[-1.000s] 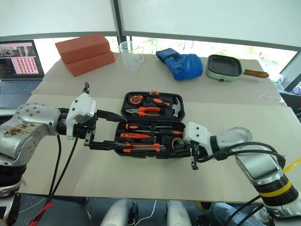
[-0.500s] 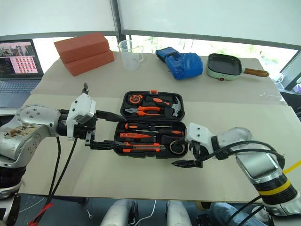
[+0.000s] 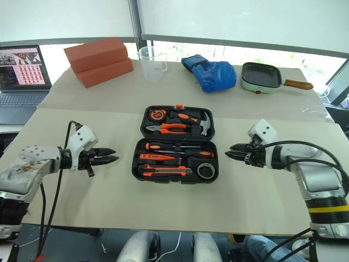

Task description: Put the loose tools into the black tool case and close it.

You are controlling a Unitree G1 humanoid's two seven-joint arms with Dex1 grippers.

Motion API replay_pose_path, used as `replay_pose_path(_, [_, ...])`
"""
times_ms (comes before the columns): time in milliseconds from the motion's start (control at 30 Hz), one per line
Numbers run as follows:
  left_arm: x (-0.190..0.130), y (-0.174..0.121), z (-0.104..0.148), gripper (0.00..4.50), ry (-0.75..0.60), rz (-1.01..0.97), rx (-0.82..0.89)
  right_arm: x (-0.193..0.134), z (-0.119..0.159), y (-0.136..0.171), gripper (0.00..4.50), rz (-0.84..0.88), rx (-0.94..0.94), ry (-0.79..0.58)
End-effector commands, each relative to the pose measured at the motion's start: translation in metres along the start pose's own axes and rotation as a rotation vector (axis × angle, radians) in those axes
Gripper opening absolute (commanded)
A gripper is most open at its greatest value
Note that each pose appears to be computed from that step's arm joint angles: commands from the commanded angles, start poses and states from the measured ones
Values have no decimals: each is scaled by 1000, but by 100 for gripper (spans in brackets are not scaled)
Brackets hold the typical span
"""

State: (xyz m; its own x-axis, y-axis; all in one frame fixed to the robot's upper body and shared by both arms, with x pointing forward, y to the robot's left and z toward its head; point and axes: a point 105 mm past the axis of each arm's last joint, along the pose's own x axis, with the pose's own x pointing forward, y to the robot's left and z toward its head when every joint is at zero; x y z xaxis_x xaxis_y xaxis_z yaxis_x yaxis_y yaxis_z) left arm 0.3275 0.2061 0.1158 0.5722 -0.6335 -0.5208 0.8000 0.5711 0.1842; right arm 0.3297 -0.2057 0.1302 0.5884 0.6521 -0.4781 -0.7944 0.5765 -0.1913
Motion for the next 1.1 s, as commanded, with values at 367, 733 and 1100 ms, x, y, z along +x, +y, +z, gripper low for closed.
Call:
replay_pose_path(367, [38,-29,31,0,-65,-123,69,34,34,22,5,140,-157,-92])
replay_pose_path(733, [19,-50,22,0,-42,-211,92,5,39,28,5,115,-141,-132])
replay_pose_path(1100, [25,-18,25,0,-51,-98,92,4,-7,-29,5,-95,-101,48])
